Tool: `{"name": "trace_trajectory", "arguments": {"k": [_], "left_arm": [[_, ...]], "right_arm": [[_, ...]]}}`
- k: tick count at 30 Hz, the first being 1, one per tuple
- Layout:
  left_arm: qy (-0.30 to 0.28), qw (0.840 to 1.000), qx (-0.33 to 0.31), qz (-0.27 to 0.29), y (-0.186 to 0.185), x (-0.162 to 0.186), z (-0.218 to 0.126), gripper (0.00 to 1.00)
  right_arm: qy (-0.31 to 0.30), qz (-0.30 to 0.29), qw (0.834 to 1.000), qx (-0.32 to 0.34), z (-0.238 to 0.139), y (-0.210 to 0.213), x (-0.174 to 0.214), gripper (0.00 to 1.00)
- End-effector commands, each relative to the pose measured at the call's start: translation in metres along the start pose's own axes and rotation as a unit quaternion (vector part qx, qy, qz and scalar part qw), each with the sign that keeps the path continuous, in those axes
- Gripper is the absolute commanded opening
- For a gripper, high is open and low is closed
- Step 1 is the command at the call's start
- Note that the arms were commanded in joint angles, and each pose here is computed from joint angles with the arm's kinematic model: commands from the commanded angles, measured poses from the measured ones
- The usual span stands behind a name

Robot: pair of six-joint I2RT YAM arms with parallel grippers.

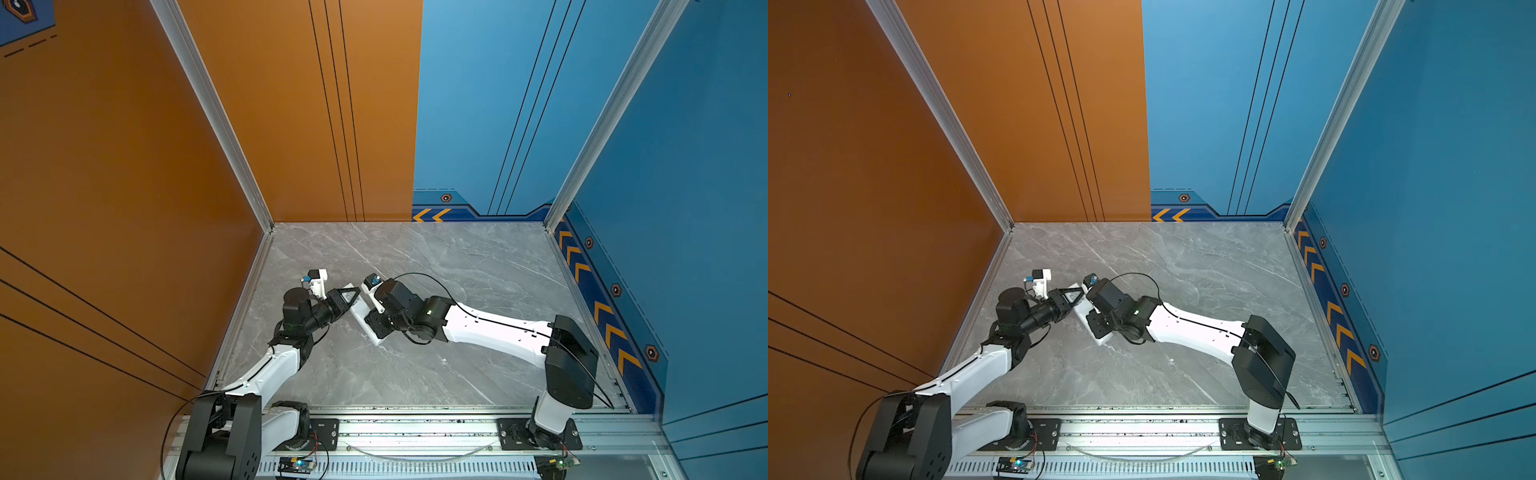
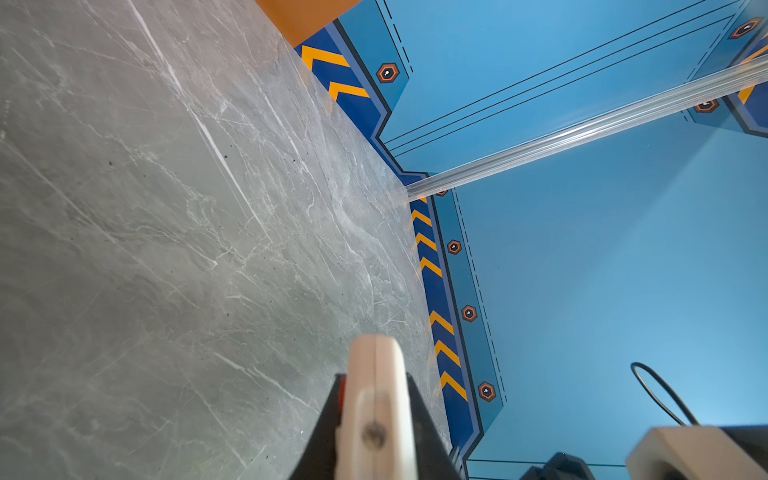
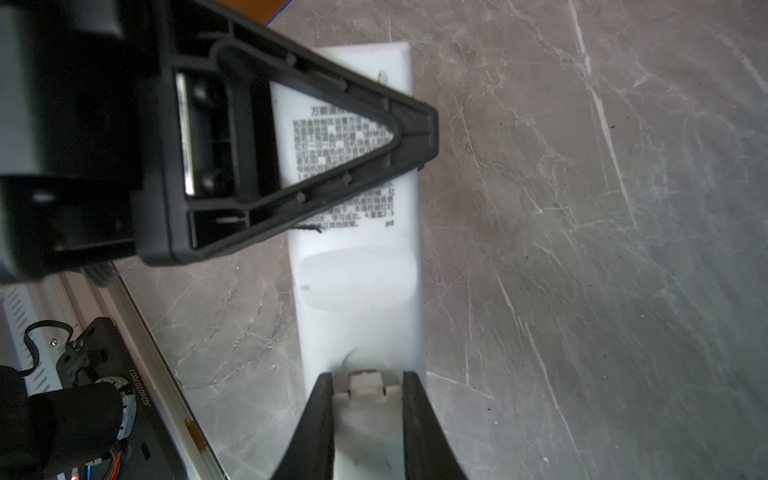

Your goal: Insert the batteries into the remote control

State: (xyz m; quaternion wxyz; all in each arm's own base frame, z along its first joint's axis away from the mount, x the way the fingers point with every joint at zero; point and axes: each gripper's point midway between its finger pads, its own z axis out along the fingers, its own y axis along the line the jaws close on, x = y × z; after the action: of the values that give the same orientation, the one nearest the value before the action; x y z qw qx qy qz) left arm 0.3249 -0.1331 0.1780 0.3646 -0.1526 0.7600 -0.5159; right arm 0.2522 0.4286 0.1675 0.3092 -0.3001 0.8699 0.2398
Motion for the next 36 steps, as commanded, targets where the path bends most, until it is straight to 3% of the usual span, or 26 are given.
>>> {"name": "trace_trajectory", "arguments": {"k": [1,23,36], "left_arm": [[-0.012,0.999,0.028,0.011,-0.017,-0.008,-0.003,0.00],[-0.008,0.999,0.029,0.011,-0.017,-0.008,-0.003,0.00],[-0.008,0.999,0.031,0.011,-0.017,-0.007,-0.004,0.00]], "right_arm": [[0.020,-0.006,1.000,-0.008,0.007,0.007,0.014,0.15],[0.011,-0.012,1.000,-0.011,0.002,0.011,0.009,0.38],[-0.004,-0.016,1.000,0.012,-0.009,0.004,0.003,0.39]]}}
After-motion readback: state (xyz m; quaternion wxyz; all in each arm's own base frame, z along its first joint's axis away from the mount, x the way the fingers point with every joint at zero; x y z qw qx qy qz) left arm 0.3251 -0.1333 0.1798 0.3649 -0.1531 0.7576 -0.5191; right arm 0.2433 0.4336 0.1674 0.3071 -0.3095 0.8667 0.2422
